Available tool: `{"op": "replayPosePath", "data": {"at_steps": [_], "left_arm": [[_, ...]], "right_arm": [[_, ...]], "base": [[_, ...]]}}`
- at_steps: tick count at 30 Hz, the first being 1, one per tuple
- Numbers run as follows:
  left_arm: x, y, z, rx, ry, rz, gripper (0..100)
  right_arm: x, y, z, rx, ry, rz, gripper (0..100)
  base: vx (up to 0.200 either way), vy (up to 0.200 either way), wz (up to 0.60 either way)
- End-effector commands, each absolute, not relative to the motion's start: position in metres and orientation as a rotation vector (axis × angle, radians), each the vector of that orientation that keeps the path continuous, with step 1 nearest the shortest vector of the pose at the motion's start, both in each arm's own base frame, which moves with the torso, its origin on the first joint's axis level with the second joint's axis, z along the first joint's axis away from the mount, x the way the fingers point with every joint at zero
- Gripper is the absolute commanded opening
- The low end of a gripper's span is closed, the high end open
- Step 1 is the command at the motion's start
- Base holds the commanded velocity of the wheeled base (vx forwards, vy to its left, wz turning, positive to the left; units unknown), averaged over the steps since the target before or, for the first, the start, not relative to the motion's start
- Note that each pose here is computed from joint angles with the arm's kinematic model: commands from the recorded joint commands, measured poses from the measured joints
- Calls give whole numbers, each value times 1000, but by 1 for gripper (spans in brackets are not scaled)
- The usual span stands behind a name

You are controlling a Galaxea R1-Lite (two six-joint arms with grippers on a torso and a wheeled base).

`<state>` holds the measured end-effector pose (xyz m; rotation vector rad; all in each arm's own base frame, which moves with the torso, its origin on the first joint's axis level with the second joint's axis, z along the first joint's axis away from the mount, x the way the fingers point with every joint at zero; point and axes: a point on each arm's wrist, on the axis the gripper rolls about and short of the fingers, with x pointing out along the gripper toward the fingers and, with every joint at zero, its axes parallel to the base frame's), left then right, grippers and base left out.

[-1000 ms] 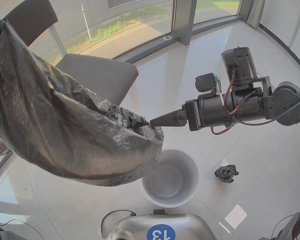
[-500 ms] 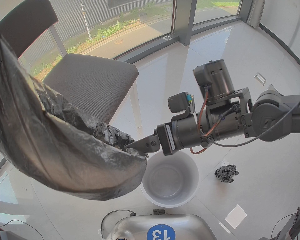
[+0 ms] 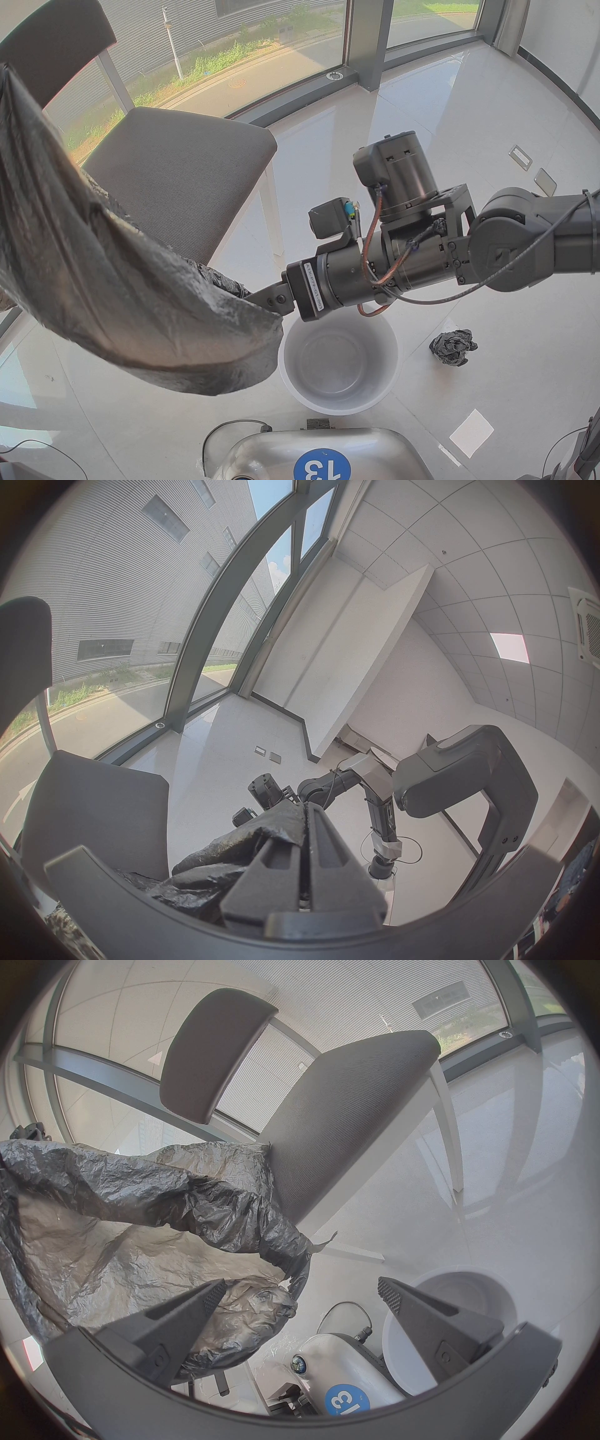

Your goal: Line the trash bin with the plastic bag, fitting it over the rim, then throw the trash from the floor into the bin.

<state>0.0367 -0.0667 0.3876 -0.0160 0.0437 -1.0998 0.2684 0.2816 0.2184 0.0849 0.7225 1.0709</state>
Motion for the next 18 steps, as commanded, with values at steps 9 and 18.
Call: {"op": "replayPosePath", "data": {"at_steps": [9, 18], "left_arm": [[36, -66, 388, -19, 40, -1099, 0], [38, -68, 386, -20, 41, -1098, 0]], "right_arm": [[262, 288, 215, 70, 731, 1093, 0], [261, 288, 216, 72, 737, 1092, 0]], "base": [[0, 0, 0], [0, 0, 0]]}}
